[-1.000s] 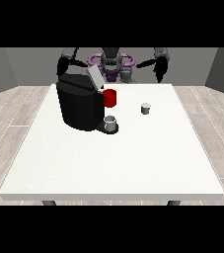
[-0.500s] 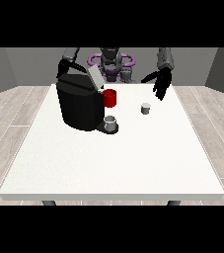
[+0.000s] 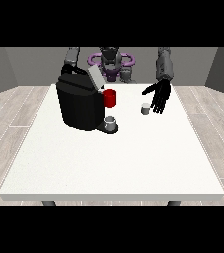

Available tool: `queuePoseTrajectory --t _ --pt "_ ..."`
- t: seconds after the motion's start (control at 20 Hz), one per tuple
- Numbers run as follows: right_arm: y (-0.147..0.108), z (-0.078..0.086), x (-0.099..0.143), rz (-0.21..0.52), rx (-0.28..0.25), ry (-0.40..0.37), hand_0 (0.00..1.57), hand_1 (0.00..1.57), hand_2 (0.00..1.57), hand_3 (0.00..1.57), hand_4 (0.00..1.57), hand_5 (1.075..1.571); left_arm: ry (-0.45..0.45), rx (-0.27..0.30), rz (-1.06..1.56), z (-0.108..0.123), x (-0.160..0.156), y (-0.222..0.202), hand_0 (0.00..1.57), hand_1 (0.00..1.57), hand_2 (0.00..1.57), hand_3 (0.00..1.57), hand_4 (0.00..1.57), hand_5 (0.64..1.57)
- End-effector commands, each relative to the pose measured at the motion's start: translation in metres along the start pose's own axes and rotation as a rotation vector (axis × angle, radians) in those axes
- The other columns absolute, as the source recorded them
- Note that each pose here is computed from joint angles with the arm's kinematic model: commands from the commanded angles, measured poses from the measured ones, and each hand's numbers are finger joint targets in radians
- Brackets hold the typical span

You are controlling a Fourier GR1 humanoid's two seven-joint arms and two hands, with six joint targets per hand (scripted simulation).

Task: Insert the coffee pod into the coffee machine and close the lid

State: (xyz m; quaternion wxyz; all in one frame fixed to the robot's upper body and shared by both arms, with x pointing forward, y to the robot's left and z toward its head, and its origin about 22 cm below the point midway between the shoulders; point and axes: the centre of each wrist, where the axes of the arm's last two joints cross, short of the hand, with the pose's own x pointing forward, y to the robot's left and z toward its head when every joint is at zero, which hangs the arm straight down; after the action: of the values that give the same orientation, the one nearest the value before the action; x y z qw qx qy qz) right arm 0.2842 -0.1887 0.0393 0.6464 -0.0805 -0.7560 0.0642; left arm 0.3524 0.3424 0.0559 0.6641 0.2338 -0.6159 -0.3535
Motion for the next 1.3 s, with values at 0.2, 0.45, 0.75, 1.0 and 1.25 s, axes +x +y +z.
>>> queuePoseTrajectory --t 0.2,0.45,0.75,1.0,1.25 --pt "-0.004 -0.009 -0.009 -0.019 0.015 0.022 0.0 0.0 0.0 0.0 0.0 1.571 -0.037 0.093 -0.11 -0.024 0.01 -0.008 0.95 0.95 0.97 0.66 0.0 1.571" --pt "0.01 -0.017 -0.005 0.01 0.015 0.015 0.0 0.0 0.0 0.0 0.0 1.571 -0.133 0.098 -0.265 -0.029 0.016 -0.031 1.07 1.07 1.13 0.93 0.46 1.571" --pt "0.002 -0.015 -0.019 0.007 0.039 0.069 0.0 0.0 0.0 0.0 0.0 1.571 -0.021 -0.055 -0.399 -0.028 0.001 -0.026 0.83 0.83 1.0 0.86 0.34 1.571" --pt "0.0 -0.028 -0.019 -0.016 0.024 0.077 0.0 0.0 0.0 0.0 0.0 1.571 0.012 -0.136 -0.491 -0.034 0.006 -0.039 0.75 0.75 0.94 0.81 0.37 1.571" --pt "0.001 0.011 -0.062 -0.022 0.038 0.156 0.0 0.0 0.0 0.0 0.0 1.571 0.03 -0.169 -0.458 -0.032 -0.008 -0.039 0.87 0.87 1.02 0.92 0.41 1.571"
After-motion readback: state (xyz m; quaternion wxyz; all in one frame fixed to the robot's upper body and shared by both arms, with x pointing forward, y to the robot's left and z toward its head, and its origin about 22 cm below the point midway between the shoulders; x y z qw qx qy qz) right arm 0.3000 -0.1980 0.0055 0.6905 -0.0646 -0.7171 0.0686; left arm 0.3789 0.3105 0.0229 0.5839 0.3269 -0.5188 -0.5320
